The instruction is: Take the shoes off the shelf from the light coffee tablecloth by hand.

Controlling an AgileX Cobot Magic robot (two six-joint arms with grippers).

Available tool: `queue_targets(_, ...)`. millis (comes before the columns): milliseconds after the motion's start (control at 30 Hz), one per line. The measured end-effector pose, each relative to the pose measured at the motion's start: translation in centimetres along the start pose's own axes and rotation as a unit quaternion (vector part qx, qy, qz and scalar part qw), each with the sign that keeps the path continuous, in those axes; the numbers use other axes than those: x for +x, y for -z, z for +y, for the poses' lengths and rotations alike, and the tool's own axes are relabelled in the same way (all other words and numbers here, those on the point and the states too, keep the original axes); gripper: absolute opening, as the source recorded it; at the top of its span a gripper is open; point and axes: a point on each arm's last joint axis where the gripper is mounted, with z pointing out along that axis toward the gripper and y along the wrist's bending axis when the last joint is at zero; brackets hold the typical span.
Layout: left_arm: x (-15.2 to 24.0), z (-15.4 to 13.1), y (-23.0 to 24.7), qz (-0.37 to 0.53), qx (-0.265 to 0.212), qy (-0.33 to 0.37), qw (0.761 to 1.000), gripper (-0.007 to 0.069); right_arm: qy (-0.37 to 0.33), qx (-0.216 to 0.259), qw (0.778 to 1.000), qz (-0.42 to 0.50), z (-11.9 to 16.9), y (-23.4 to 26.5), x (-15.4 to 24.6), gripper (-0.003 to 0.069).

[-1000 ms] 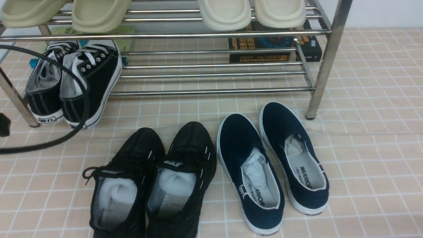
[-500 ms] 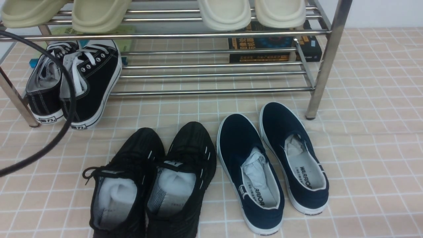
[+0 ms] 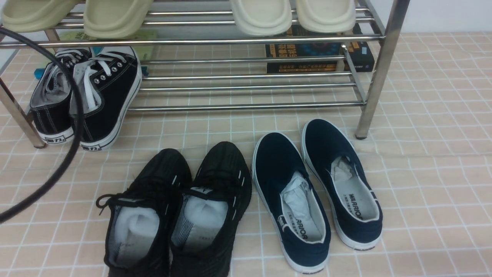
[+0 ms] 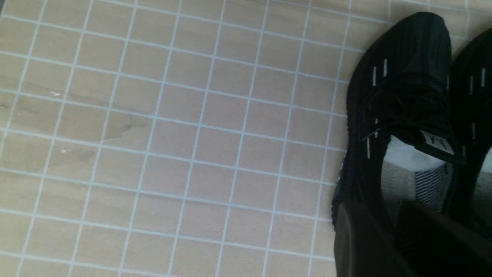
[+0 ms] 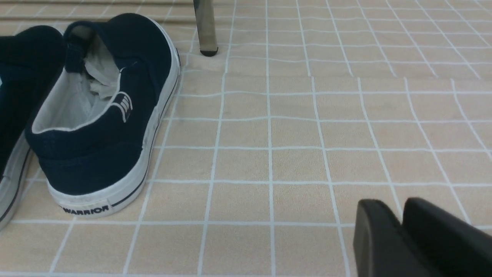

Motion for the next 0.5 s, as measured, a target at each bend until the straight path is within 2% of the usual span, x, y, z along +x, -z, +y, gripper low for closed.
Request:
queue_targets(200,0.9,-0.6,1.6,-0.027,0.037,-0.025,0.999,0.0141,0.001,0.001,1.0,0.001,0.0,0.0,0.0,0.0129)
queue_targets(267,1.7,-0.9,2.9,-0.053,0.055,-0.042,0.996,0.0074,0.001,0.001,1.0,0.001,0.0,0.0,0.0,0.0132)
queue_targets(367,2.9,-1.1,4.1,-0.077,0.07,-0.06,0.993,0.0013,0.003,0.001,1.0,0.001,0.0,0.0,0.0,0.0136)
queue_targets(500,4.6,-1.3,4.1,-0.082,0.083,-0.095,0.989,0.0001,0.004,0.001,1.0,0.001,0.0,0.0,0.0,0.0139)
